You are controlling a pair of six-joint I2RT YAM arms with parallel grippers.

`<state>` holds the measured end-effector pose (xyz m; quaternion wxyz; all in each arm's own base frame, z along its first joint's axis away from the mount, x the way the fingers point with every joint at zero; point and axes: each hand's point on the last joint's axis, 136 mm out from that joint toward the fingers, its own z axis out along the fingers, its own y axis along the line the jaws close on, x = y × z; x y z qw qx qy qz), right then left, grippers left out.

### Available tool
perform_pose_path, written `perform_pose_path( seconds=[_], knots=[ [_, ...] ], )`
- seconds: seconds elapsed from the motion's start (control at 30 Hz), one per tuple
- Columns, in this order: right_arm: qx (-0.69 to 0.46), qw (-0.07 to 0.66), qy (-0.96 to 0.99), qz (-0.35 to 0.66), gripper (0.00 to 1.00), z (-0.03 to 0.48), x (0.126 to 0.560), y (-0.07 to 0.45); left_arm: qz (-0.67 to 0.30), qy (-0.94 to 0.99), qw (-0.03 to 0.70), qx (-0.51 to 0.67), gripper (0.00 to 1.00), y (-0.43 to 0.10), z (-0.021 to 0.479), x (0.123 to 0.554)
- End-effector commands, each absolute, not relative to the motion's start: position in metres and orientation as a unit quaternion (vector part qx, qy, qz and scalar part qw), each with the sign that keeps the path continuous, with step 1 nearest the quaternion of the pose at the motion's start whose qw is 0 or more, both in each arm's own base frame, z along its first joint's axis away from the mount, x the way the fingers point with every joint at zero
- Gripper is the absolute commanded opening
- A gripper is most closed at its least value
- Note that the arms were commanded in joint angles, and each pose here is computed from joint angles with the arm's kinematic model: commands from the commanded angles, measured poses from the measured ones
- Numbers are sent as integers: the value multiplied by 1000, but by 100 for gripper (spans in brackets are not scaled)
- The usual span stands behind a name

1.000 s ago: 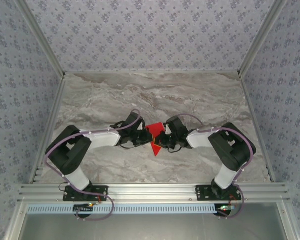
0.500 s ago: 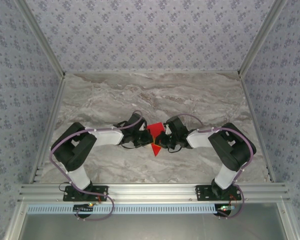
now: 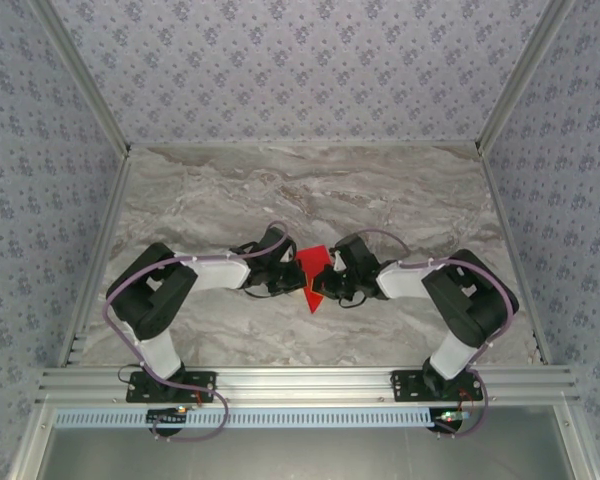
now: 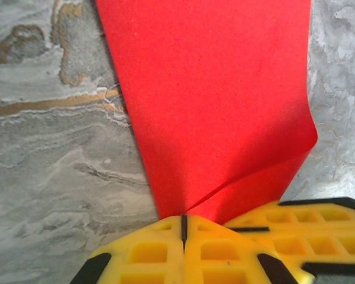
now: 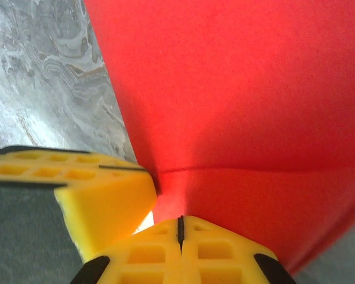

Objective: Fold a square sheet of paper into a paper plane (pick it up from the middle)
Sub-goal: Third fold the triangle at the center of the table.

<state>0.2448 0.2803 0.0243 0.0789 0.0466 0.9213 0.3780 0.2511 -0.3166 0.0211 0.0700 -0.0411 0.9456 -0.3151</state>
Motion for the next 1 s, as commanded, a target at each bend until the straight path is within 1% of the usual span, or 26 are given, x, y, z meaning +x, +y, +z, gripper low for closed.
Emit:
perform_pose_path(
  seconds=[0.0,0.1,0.27,0.67,0.87,0.97],
  knots=[
    [29,87,921,379,6,39,236,275,-279,958,61,-35,0,-309,7,246],
    [7,85,919,385,6,47,226,280,-271,960,60,-33,0,-307,6,245],
    [-11,65,923,379,6,39,207,286,-264,962,61,-32,0,-307,4,244],
    [-17,29,929,369,6,16,183,280,-257,964,62,-37,0,-304,1,243],
    [-13,12,942,335,6,-5,175,268,-252,965,62,-39,0,-303,-1,243],
    [-13,9,940,342,6,-2,174,269,-250,965,62,-39,0,-302,-2,243]
  ],
)
